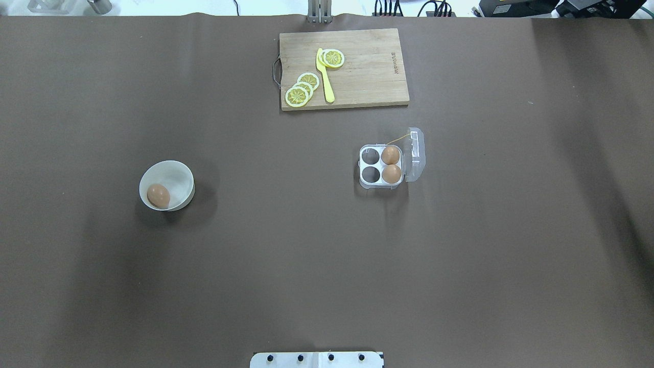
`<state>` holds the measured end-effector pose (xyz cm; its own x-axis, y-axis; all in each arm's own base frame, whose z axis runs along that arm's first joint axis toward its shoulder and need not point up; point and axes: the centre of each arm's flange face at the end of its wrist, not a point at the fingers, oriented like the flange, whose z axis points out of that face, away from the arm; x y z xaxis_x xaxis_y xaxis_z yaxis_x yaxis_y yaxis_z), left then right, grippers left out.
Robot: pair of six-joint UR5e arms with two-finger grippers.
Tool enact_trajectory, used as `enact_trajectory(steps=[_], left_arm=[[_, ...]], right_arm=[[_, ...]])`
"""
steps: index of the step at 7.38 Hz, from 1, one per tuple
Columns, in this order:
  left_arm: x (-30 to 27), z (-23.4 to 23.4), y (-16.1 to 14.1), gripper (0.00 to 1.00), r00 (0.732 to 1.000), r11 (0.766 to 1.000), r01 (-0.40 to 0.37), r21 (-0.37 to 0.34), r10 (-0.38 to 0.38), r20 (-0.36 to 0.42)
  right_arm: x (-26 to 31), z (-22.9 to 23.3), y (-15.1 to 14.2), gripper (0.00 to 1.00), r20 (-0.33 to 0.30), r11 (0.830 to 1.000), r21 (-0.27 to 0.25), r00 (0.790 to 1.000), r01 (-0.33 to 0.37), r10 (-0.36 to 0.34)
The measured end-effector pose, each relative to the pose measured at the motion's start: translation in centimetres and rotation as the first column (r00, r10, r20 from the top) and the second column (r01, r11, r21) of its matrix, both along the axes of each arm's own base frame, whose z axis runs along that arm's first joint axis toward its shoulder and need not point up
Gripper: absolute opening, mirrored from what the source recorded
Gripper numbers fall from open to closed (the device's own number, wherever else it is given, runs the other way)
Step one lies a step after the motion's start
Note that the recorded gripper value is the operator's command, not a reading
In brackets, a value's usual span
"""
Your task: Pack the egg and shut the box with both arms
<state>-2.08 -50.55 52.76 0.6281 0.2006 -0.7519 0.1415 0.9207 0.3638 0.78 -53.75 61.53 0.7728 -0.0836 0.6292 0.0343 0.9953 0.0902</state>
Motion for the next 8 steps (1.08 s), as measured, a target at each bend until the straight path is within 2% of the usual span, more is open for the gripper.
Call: enact_trajectory(steps=[1, 2, 5, 6, 8], left_arm=[[0.6, -0.7, -0.1, 0.96, 1.000, 1.000, -0.005, 0.002, 0.005, -0.010], [2.1, -1.3, -0.4, 0.89, 1.000, 1.000, -0.018, -0.007, 0.018, -0.021], [9.2, -4.9, -2.6, 0.91, 0.999, 0.998, -0.034, -0.046, 0.032, -0.044], [11.7, -6.5, -3.3, 0.95, 0.999, 0.998, -0.014, -0.061, 0.011, -0.047], [16.6, -8.9, -4.0, 0.97, 0.999, 0.996, 0.021, -0.088, -0.026, -0.047]], right_arm=[[0.0, 0.0, 0.0, 1.00, 0.000, 1.000, 0.000, 1.000, 0.000, 0.000], [0.0, 0.0, 0.0, 1.00, 0.001, 1.000, -0.001, 1.000, 0.000, 0.000], [0.0, 0.2, 0.1, 1.00, 0.000, 1.000, -0.005, 1.000, -0.001, 0.001], [0.0, 0.3, 0.1, 1.00, 0.000, 1.000, -0.007, 1.000, -0.001, 0.001], [0.0, 0.3, 0.1, 1.00, 0.001, 1.000, -0.008, 1.000, -0.001, 0.001]])
